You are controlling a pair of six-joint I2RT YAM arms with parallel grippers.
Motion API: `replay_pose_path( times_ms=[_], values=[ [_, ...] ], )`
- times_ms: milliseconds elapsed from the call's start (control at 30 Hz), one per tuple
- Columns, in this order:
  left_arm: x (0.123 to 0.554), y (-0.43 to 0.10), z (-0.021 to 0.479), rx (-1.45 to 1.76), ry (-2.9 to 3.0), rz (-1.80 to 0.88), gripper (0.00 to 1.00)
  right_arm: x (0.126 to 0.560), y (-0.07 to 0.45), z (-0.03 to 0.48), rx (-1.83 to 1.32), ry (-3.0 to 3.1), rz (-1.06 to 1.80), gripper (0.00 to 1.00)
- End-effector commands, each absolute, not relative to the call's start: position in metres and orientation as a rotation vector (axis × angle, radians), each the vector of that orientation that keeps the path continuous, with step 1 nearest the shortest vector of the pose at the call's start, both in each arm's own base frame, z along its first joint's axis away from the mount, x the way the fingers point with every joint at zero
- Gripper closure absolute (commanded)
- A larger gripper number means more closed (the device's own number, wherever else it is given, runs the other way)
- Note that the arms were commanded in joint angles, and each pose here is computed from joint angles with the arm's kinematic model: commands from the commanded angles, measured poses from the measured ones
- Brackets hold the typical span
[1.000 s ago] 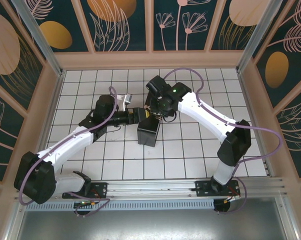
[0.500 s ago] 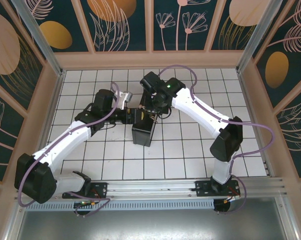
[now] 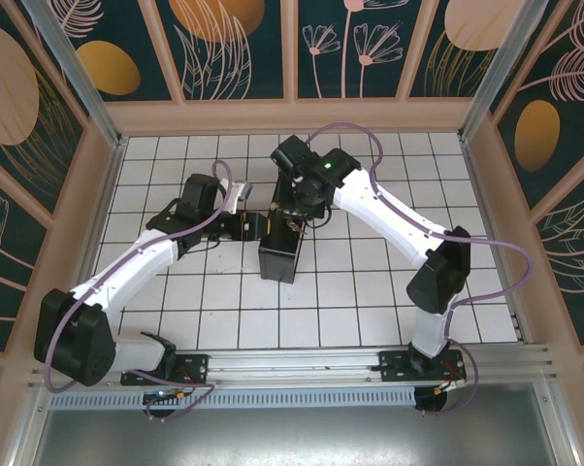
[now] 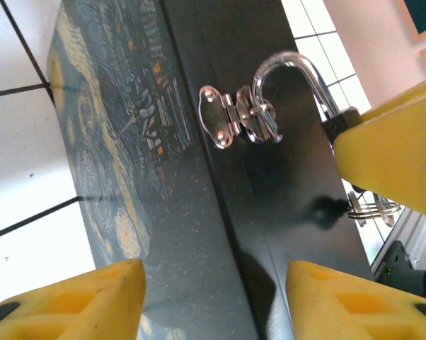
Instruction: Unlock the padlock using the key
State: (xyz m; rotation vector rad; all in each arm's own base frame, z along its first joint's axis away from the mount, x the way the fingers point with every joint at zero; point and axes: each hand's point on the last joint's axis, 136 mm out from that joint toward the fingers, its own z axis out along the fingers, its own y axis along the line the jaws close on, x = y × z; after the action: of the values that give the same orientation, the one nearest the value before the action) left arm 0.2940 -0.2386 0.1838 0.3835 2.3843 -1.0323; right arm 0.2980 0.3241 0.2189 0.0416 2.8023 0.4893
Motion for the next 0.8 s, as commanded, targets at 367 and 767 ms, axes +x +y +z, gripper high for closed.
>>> replay_pose_path(
  times_ms=[367,767],
  values=[
    [0.282,-0.25,0.156,0.401,2.444,-1.034,0.54,0.307,0.289,0.193,0.095,2.799,0.323,1.0],
    [0.279,-0.255,0.151,0.4,2.458,-1.061,0.57,0.319,0.297,0.189,-0.003,2.809,0.235,1.0]
  ],
)
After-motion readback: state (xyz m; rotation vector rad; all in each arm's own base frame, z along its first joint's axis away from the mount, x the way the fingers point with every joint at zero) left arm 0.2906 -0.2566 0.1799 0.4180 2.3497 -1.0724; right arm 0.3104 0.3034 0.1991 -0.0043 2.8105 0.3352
